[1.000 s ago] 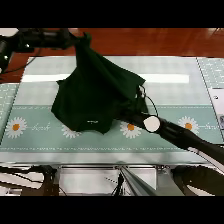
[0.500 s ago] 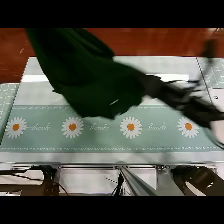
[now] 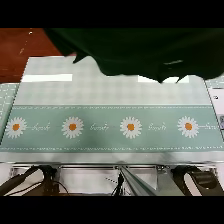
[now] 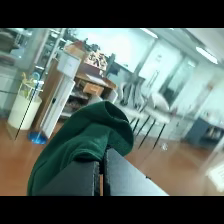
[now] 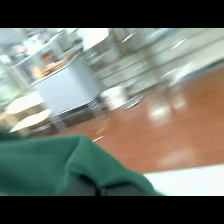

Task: Fold the shirts.

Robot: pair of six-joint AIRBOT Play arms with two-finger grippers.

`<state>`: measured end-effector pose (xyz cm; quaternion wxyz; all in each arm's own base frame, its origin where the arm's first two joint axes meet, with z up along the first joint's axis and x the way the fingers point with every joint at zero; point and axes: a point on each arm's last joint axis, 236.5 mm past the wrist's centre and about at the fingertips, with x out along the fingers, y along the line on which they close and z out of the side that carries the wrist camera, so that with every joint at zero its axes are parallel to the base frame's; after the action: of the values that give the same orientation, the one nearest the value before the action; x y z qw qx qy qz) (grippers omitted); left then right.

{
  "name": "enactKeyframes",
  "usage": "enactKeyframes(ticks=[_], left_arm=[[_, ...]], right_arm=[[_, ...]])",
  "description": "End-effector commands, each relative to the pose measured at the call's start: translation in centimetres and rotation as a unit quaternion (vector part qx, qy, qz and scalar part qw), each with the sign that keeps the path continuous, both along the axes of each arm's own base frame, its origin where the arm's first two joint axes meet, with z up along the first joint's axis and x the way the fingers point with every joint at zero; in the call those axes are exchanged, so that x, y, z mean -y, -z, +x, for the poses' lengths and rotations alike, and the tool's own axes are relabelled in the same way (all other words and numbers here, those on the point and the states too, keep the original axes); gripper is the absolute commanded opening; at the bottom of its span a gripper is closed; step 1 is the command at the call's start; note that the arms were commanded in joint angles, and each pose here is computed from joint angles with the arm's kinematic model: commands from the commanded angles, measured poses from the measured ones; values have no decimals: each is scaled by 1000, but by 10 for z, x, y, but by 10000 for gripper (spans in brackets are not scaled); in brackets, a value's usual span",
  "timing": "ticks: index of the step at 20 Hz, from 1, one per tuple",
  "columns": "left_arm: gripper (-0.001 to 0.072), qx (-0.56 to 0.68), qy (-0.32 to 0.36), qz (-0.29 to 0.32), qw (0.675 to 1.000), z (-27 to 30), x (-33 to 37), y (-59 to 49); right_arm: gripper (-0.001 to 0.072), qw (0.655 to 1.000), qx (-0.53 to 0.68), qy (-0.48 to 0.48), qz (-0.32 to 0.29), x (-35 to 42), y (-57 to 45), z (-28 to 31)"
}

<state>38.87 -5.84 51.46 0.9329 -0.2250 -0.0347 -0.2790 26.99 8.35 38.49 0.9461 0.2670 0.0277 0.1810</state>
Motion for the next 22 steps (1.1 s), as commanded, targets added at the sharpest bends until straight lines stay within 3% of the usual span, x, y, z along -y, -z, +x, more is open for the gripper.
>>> enactKeyframes(ticks=[1,6,11,13,15,18,20,22], left_arm=[[25,-75,-2,96,993,-44,17,36],[25,-203,29,183,962,-76,23,105],[25,-287,34,217,932,-78,18,164],[25,-338,47,231,911,-75,20,209],[24,-389,105,254,879,-78,36,275],[24,-467,134,223,845,-76,54,379],[25,-503,126,202,831,-79,57,432],[25,-529,112,187,820,-84,53,470]], right_arm=[[30,995,9,78,-65,36,-27,-20],[29,991,-64,70,-92,41,-17,0],[29,976,-198,16,-93,44,59,88],[29,947,-305,-31,-95,41,129,115],[29,905,-402,-106,-88,26,197,126],[30,844,-505,-167,-70,15,277,135],[30,822,-538,-171,-66,15,313,143],[30,822,-543,-158,-61,18,337,161]])
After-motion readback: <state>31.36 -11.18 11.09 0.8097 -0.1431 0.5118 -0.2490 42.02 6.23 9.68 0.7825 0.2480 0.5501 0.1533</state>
